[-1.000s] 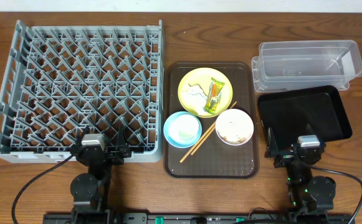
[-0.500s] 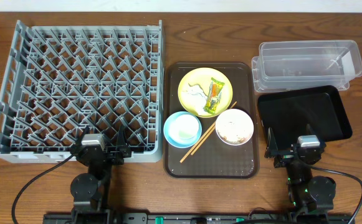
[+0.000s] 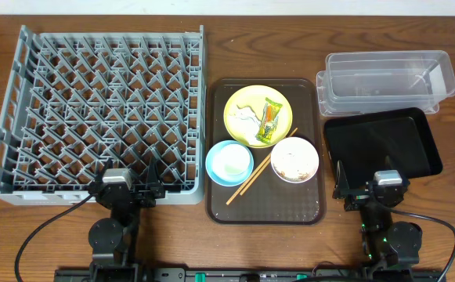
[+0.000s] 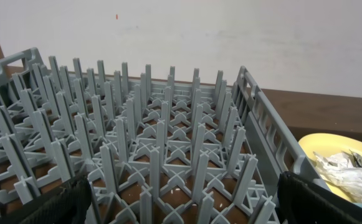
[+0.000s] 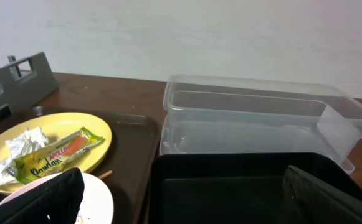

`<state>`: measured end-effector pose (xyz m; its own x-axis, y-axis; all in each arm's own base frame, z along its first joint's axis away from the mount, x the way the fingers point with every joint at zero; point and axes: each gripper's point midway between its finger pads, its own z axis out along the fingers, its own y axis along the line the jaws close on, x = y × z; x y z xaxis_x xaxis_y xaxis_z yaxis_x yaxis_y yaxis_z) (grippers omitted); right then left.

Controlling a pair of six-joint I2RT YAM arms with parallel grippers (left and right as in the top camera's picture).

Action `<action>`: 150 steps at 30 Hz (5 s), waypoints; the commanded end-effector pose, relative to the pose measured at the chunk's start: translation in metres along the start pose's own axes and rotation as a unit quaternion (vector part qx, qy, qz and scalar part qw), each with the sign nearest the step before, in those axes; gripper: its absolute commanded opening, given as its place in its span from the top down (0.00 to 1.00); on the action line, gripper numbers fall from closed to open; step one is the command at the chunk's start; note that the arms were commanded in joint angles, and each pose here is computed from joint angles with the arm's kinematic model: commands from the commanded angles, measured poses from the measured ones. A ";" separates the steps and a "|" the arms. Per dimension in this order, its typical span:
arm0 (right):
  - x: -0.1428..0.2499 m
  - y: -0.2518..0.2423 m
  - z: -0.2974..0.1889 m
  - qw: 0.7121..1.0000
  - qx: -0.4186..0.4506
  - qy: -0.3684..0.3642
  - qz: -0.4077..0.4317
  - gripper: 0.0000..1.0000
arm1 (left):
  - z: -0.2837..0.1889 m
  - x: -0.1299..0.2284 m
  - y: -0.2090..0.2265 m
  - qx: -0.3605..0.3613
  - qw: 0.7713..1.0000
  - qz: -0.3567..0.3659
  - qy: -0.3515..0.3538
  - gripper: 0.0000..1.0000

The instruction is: Sort waste into correct bins and load items into the dishwasher rack

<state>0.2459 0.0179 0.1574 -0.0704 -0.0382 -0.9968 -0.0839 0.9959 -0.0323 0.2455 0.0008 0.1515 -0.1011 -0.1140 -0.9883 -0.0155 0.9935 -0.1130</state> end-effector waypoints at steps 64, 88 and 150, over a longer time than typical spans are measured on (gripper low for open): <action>-0.063 0.048 0.102 0.926 -0.145 0.337 0.083 0.01 | 0.016 -0.027 -0.003 -0.054 0.934 -0.027 0.351 0.04; -0.022 0.156 0.179 0.920 -0.134 0.354 0.104 0.41 | 0.018 -0.017 -0.007 -0.048 0.914 -0.033 0.401 0.03; -0.059 0.045 0.200 0.936 0.074 0.273 0.207 0.99 | 0.024 -0.022 -0.008 -0.045 0.920 -0.033 0.388 0.04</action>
<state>0.4364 0.1184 0.1802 -0.6449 0.3269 -0.6908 0.1151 0.9352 0.3350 0.2664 -0.0026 0.1605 -0.7946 -0.1749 -0.5814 -0.1315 0.9845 -0.1165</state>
